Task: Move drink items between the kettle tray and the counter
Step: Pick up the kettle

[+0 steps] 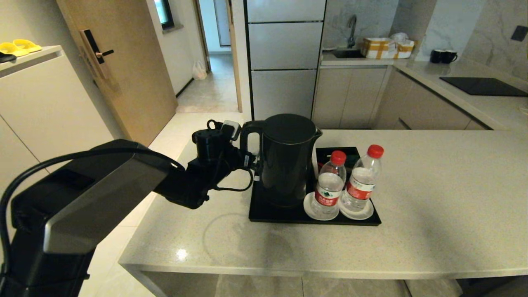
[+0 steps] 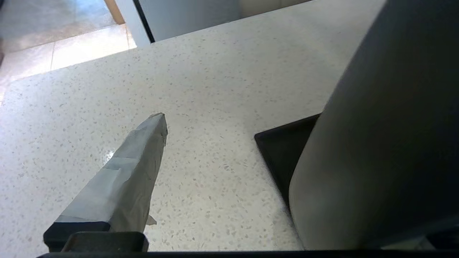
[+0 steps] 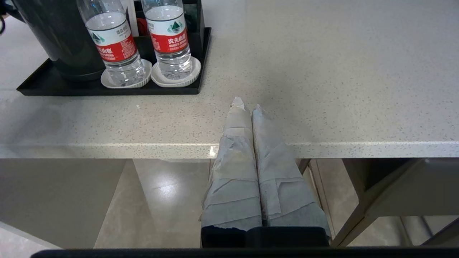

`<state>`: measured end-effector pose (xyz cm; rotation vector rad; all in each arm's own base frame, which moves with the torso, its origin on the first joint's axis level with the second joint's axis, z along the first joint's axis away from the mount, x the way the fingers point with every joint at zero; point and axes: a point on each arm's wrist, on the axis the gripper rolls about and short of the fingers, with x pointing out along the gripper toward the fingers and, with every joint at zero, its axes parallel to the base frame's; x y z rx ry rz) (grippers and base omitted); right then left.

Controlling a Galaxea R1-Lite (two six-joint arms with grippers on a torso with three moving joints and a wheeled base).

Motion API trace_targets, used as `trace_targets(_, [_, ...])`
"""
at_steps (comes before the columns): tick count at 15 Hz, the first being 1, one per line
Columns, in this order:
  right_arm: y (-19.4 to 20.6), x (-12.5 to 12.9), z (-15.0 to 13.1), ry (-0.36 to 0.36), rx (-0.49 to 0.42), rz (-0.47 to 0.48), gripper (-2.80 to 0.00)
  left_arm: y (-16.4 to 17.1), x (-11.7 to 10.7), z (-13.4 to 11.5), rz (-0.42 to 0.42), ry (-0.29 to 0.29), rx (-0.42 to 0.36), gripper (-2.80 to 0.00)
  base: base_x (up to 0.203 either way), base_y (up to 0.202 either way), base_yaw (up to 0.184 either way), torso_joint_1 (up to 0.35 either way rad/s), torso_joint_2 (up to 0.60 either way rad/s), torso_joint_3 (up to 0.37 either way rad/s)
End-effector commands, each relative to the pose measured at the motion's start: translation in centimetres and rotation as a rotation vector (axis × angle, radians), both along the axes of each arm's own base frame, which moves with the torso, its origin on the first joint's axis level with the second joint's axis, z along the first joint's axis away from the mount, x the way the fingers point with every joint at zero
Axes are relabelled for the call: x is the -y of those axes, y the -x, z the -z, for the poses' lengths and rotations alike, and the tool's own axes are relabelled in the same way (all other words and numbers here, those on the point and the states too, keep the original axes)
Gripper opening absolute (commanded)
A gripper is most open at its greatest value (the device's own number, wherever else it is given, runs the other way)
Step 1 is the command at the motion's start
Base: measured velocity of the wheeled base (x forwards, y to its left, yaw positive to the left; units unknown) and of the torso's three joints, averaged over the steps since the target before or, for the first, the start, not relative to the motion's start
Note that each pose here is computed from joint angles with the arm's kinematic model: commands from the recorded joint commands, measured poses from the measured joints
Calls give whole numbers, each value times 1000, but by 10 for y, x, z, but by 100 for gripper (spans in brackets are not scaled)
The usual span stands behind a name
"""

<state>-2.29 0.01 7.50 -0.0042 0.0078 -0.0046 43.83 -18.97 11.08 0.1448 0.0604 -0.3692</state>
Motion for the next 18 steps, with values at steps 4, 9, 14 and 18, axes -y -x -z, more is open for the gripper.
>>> trace_targets(4, [0, 0, 0, 0, 0, -3, -280, 2, 9, -5, -37, 18, 21, -280, 0, 0, 0, 0, 0, 0])
trace_targets(9, [0, 0, 0, 0, 2, -2, -280, 15, 11, -19, -21, 35, 32, -280, 0, 0, 0, 0, 0, 0])
trace_targets(14, [0, 0, 0, 0, 0, -1, -280, 23, 11, -32, -16, 63, 38, -280, 0, 0, 0, 0, 0, 0])
trace_targets(18, [0, 0, 0, 0, 0, -2, -280, 25, 9, -44, -19, 112, 36, -280, 0, 0, 0, 0, 0, 0])
